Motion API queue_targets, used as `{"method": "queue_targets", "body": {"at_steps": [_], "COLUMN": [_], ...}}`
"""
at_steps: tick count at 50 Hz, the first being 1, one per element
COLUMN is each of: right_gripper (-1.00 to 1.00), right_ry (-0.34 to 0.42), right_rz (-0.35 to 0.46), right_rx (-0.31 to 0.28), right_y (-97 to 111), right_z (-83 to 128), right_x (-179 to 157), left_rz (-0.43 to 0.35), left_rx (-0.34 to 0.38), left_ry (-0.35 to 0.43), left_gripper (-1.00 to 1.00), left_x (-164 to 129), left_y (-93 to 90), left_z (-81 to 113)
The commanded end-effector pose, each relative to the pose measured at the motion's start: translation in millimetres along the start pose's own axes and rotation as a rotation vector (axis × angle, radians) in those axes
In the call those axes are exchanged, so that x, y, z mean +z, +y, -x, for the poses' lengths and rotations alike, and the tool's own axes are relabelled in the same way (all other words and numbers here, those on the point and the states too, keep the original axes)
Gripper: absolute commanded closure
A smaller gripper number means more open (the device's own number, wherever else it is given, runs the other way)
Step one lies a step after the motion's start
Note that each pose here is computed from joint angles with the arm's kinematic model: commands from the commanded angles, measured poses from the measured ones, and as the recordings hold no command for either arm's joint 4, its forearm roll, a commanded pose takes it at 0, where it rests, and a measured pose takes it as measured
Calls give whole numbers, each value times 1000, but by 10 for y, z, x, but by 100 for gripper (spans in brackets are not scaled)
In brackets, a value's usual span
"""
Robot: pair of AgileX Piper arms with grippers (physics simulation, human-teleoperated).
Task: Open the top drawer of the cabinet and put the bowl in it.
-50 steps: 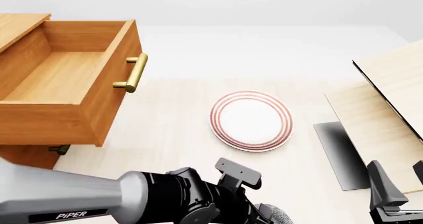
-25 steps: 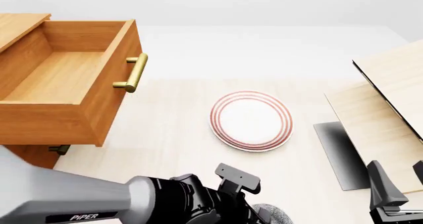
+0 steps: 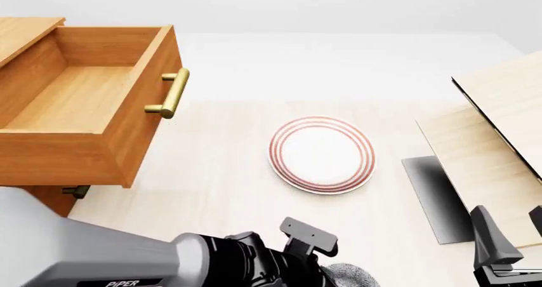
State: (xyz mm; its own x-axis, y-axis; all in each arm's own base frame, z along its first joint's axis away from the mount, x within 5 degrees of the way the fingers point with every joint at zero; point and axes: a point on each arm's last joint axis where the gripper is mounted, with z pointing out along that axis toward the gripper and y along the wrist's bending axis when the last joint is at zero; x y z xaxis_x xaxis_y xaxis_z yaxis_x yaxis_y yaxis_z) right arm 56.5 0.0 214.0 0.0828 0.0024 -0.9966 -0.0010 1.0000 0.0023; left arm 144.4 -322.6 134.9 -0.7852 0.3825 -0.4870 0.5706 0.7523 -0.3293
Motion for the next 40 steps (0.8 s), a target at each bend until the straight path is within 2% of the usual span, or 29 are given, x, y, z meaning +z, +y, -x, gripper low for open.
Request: {"method": "queue_targets", "body": {"at_steps": [1, 17, 23, 40], "right_gripper": [-100, -100, -100, -100], "right_ry": [-1, -1, -1, -1], "right_rz": [0, 0, 0, 0], "right_rx": [-1, -1, -1, -1], "right_y": [0, 0, 0, 0], "right_z": [-1, -1, -1, -1], "right_x": [0, 0, 0, 0], "left_rz": [-5, -14, -26, -4], "left_rx": [-1, -2, 6, 8], "left_ry": [-5, -37, -47, -81], "left_gripper": [100, 100, 100, 100], "left_x": [-24, -169, -217, -474], "left_y": [-7, 2, -47, 46], "left_z": [-1, 93, 112, 334]}}
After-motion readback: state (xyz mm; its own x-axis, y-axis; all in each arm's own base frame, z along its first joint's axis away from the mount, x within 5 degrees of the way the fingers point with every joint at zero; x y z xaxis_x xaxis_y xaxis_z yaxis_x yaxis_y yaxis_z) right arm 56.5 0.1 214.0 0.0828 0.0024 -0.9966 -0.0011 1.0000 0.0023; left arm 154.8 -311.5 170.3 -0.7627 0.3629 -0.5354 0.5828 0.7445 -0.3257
